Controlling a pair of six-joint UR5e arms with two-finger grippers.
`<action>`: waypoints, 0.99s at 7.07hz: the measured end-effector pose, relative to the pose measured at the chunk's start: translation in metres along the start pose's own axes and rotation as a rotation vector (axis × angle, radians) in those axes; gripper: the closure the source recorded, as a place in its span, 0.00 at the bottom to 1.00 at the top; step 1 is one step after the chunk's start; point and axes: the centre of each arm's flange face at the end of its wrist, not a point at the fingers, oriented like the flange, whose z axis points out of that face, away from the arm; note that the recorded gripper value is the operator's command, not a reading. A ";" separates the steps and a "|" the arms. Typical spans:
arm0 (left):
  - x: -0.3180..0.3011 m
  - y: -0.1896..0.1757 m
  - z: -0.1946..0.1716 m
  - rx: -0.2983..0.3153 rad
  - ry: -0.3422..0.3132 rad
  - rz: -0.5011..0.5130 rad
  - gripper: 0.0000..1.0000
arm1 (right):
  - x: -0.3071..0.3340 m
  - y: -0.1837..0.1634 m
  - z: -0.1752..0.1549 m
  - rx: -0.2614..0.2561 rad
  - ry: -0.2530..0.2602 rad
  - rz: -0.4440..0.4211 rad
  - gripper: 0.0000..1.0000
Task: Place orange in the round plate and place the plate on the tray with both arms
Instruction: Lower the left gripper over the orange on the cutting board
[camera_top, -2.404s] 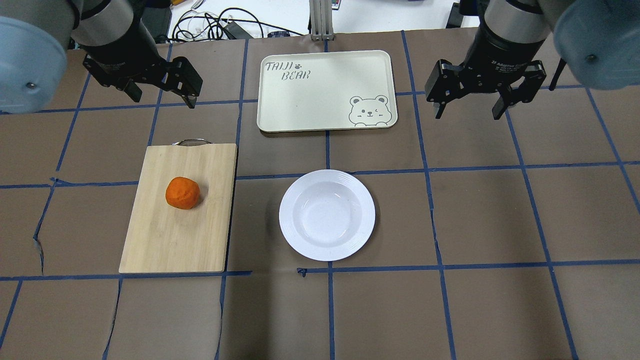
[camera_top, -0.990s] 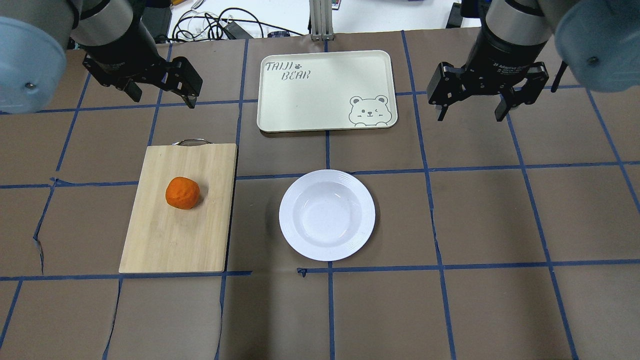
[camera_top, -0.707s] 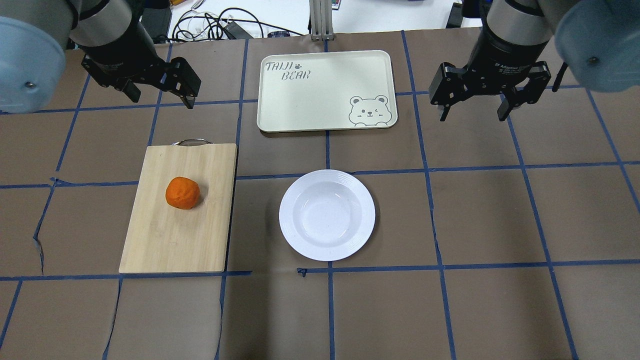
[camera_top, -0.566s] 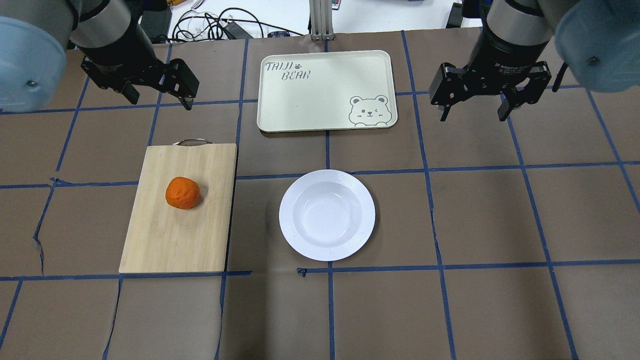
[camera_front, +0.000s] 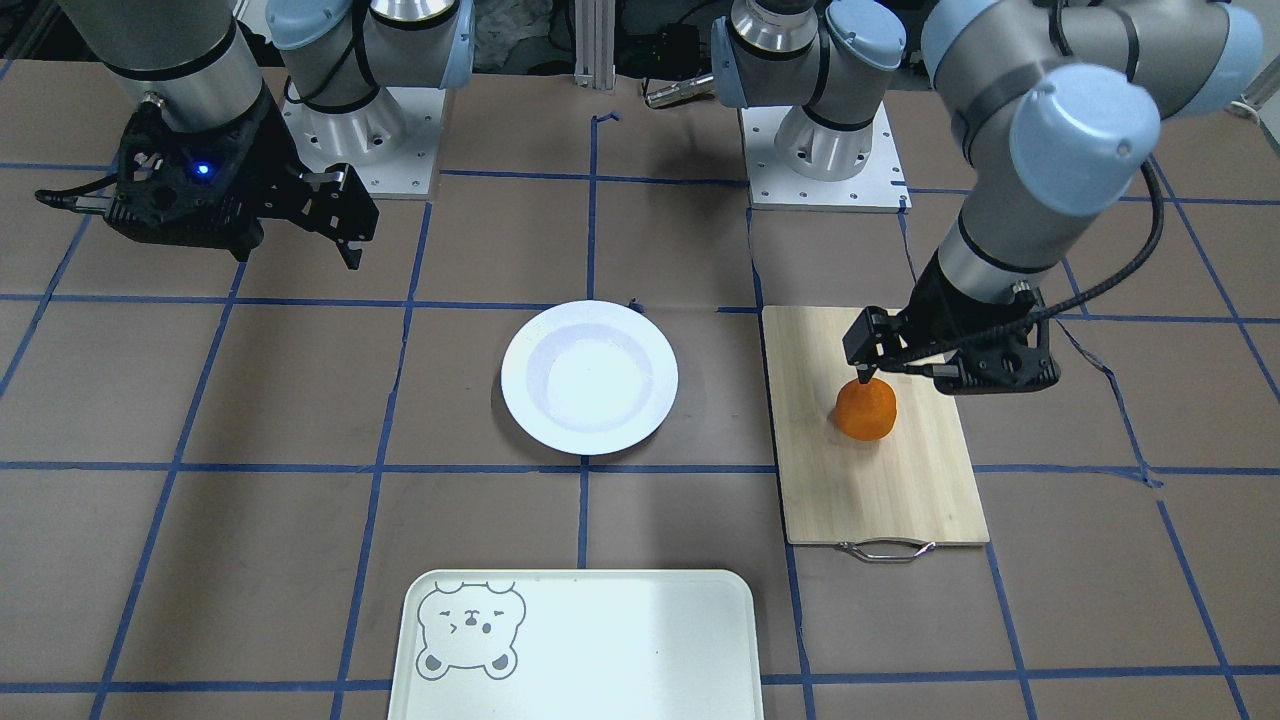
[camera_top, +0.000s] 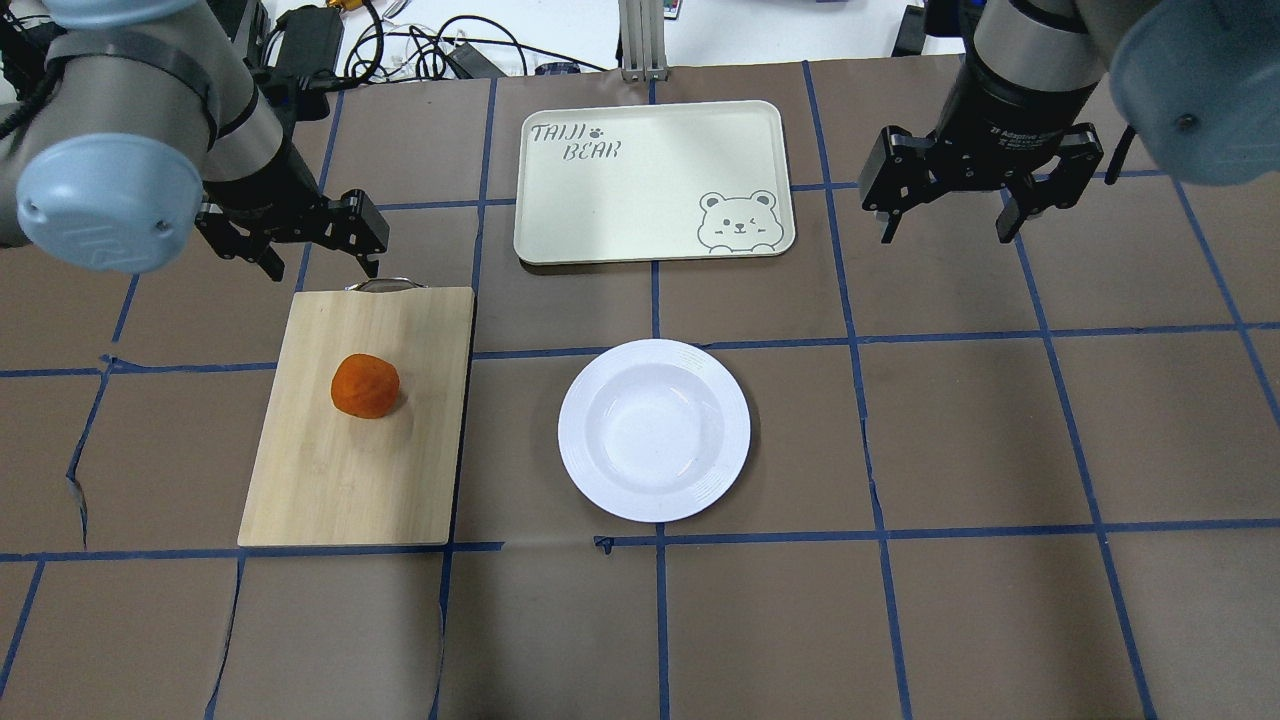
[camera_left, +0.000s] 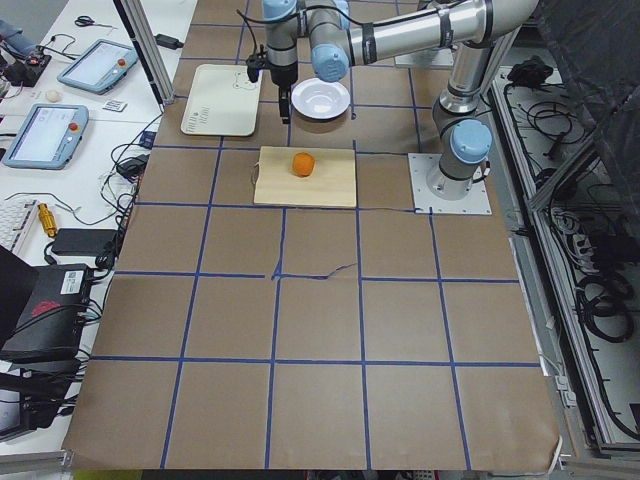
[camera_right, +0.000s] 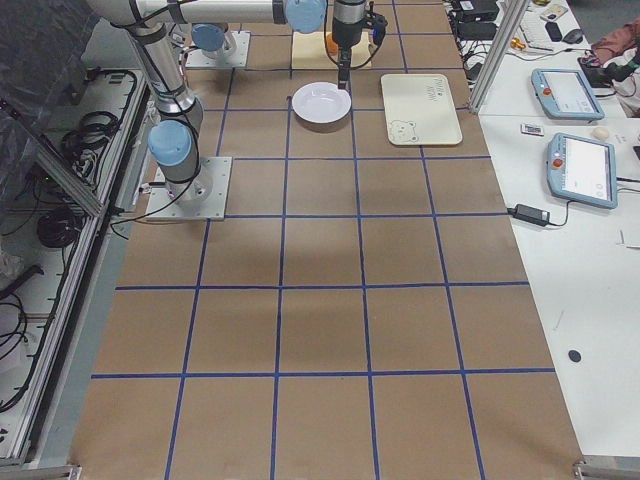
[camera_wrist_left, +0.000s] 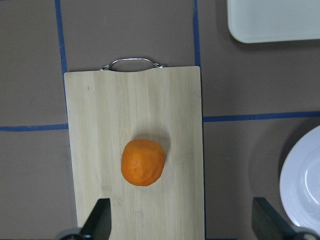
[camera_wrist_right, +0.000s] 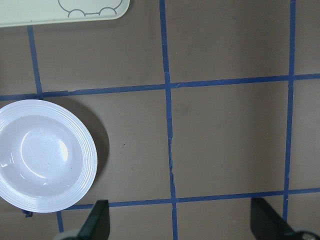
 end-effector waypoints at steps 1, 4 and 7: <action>-0.008 -0.001 0.042 -0.024 0.003 -0.020 0.00 | 0.000 0.000 0.000 0.000 0.000 0.000 0.00; -0.007 0.014 0.133 -0.133 0.015 -0.006 0.14 | 0.000 0.000 0.000 0.000 0.000 0.000 0.00; -0.009 0.012 0.153 -0.155 0.022 0.091 0.99 | 0.000 0.000 0.000 0.001 0.000 0.000 0.00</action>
